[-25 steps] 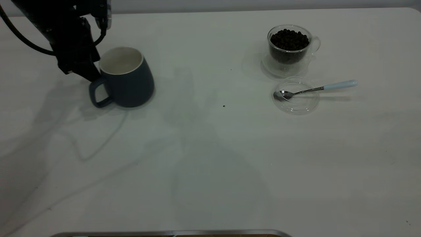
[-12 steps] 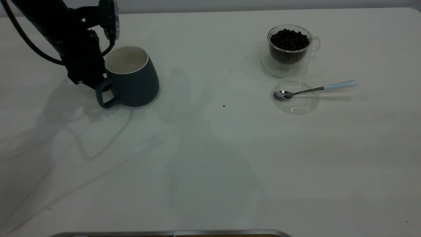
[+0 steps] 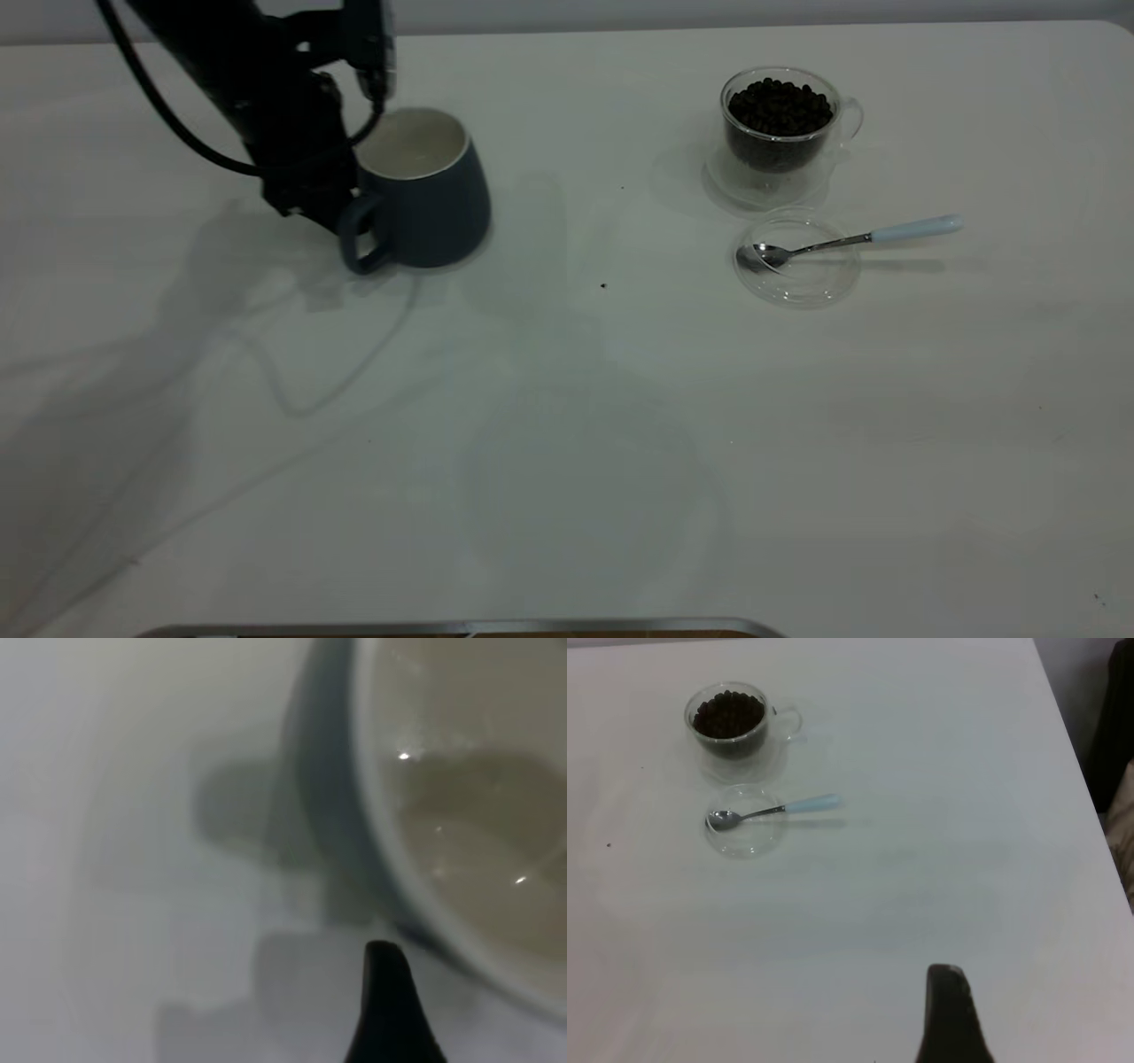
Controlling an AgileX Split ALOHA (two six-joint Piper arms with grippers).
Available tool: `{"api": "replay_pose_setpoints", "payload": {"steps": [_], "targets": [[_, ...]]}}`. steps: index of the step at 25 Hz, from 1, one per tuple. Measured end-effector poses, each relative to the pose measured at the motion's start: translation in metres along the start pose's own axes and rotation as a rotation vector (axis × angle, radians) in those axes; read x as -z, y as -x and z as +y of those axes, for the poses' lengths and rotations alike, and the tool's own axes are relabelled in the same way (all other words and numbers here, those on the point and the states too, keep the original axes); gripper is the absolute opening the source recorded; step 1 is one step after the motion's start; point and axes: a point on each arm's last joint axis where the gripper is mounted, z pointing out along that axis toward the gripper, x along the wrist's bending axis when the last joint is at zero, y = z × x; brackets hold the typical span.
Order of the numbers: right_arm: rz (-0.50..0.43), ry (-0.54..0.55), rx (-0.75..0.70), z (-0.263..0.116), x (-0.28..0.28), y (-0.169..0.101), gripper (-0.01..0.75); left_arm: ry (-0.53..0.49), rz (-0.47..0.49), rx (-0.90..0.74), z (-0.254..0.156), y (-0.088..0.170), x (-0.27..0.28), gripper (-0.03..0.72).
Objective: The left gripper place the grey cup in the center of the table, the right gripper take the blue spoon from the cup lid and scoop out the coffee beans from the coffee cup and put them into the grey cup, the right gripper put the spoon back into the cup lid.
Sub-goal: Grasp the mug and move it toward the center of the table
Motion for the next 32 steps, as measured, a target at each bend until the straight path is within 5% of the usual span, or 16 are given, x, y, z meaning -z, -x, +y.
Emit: {"api": "replay_pose_setpoints", "payload": {"steps": [32], "targets": [[0.001, 0.0, 0.0, 0.0, 0.0, 0.0, 0.548, 0.065, -0.105, -0.058, 0.048, 0.02, -0.027, 0.565]]}}
